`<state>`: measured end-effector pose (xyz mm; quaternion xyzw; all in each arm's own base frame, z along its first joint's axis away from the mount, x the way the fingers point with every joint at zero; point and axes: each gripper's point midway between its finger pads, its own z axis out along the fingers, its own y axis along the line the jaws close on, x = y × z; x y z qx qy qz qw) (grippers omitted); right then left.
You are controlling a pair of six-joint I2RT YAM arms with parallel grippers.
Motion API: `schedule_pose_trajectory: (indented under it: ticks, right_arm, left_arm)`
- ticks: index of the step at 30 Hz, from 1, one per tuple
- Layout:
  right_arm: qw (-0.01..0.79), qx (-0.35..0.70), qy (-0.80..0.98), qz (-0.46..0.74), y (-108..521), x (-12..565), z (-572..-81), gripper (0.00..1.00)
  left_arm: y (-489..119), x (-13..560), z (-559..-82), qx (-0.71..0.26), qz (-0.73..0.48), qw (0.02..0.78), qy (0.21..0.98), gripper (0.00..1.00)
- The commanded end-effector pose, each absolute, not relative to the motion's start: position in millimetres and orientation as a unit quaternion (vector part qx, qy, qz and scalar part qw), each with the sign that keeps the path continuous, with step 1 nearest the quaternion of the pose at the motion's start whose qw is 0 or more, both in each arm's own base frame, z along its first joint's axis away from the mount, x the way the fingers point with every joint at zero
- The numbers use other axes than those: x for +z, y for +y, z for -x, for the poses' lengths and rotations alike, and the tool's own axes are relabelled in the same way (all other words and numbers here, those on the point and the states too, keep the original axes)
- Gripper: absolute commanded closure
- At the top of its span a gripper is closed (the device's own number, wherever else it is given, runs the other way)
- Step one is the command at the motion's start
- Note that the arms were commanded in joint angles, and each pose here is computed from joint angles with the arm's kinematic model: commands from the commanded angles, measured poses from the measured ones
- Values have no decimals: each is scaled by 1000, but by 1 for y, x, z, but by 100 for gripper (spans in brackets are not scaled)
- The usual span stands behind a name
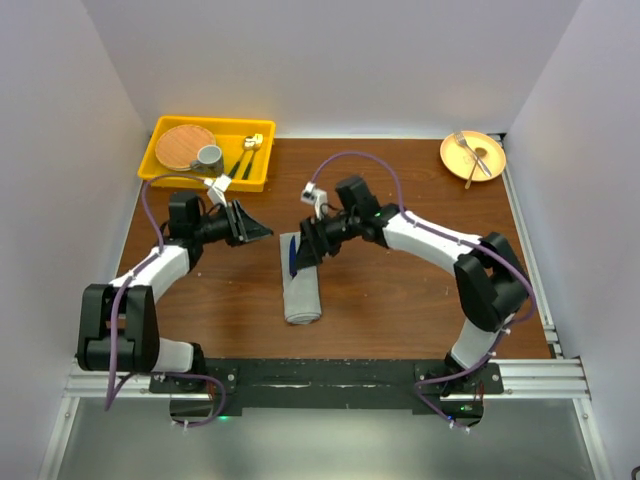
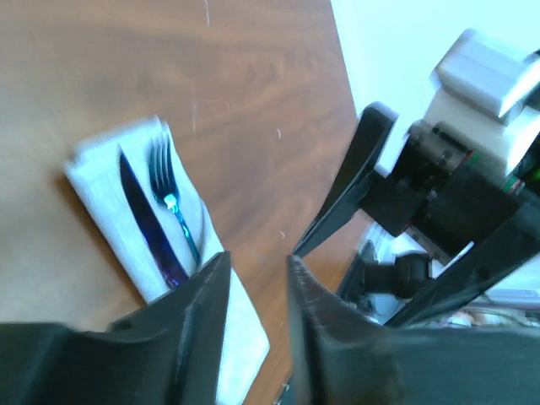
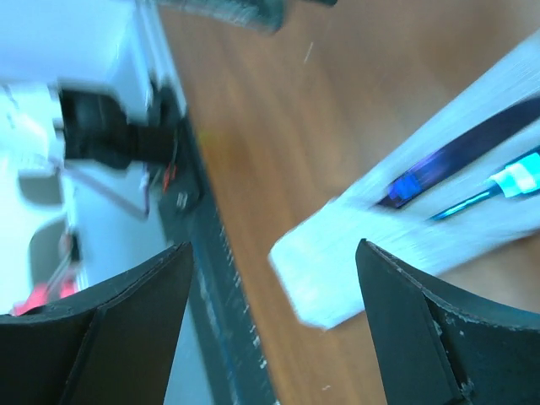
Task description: Fold the napkin into a case and place the utensils inside
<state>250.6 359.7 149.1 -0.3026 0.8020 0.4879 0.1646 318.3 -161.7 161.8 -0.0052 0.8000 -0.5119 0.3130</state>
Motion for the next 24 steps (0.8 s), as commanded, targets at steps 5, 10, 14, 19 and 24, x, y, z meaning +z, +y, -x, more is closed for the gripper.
schedule_pose_trajectory:
  ticks: [5,10,14,19,24]
  right_arm:
    - [121,508,796,306,380,112,-231,37]
    - [99,511,803,290,387,88,-235,49]
    - [85,507,810,283,388,71,-236,51]
    - [72,500,817,277,387,56,-239,53]
    - [92,506,805,296,389,86,-250,48]
  left_arm:
    - [-200,120,-293,-542,-10,224,810,88]
    - [-211,98,-294,-543,-6,198,816,91]
    - [-213,85,-301,-541,0,185,821,92]
    - [-213,71,-312,-527,-4,177,831,92]
    - [-214,96,-336,-528,-38,215,820,90]
